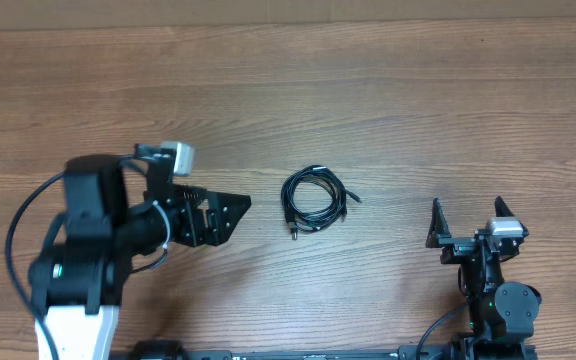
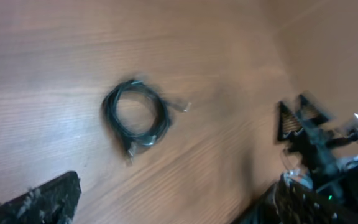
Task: Untangle cables
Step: 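Move the left gripper forward over the coiled black cables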
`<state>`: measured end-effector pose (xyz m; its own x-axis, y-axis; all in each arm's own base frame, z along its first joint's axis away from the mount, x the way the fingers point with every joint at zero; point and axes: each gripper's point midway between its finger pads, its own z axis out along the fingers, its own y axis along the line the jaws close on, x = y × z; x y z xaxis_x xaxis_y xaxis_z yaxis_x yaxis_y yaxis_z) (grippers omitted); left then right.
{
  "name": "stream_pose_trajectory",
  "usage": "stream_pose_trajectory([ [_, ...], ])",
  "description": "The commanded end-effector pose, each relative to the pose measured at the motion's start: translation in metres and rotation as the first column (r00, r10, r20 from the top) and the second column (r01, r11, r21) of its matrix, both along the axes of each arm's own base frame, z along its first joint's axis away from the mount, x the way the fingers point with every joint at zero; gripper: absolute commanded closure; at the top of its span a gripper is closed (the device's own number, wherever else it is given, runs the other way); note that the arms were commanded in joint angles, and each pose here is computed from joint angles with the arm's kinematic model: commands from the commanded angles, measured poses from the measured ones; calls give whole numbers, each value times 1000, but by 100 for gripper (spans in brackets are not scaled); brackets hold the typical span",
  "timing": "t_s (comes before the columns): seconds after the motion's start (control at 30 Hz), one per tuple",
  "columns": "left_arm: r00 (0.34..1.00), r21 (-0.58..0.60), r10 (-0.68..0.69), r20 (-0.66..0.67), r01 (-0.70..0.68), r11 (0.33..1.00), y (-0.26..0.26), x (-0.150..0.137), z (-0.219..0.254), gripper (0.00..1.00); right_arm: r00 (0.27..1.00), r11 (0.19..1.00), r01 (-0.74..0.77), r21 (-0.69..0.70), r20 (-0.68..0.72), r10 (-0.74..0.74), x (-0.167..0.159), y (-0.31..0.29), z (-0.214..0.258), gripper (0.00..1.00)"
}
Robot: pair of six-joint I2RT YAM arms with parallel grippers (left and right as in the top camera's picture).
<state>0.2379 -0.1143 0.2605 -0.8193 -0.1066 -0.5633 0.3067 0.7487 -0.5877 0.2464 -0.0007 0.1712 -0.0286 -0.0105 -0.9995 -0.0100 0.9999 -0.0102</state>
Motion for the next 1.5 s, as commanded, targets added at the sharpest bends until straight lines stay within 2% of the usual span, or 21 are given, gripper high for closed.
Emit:
stream_pose_trajectory([
  [0.0,996,220,56,-62,-41,975,17,11,-15,0,1000,1000,-1,6,5,1,0,0,-1,0],
  [0.07,992,297,62,-110,-27,955,18,10,-21,0,1000,1000,-1,6,5,1,0,0,-1,0],
  [0.13,991,308,24,-130,17,951,7,12,-21,0,1000,1000,-1,6,5,1,0,0,-1,0],
  [0.23,988,243,26,-149,11,970,-9,19,-19,0,1000,1000,-1,6,5,1,0,0,-1,0],
  [0.4,959,105,31,-283,0,994,-29,19,-24,0,1000,1000,-1,6,5,1,0,0,-1,0],
  [0.73,896,198,-26,-442,126,972,-50,22,-81,0,1000,1000,-1,6,5,1,0,0,-1,0],
  [0.9,896,323,49,-441,108,940,-45,46,-116,0,1000,1000,-1,6,5,1,0,0,-1,0],
  [1.1,907,323,90,-411,52,945,-56,85,-145,0,1000,1000,-1,6,5,1,0,0,-1,0],
  [1.17,912,309,87,-401,45,950,-63,99,-156,5,1000,1000,-1,6,5,1,0,0,-1,0],
  [1.2,911,300,87,-402,41,953,-66,103,-161,14,1000,1000,-1,6,5,1,0,0,-1,0],
  [1.27,902,280,103,-420,21,960,-72,109,-171,24,1000,1000,-1,6,5,1,0,0,-1,0],
  [1.47,889,280,128,-440,0,960,-82,120,-197,34,1000,1000,-1,6,5,1,0,0,-1,0],
])
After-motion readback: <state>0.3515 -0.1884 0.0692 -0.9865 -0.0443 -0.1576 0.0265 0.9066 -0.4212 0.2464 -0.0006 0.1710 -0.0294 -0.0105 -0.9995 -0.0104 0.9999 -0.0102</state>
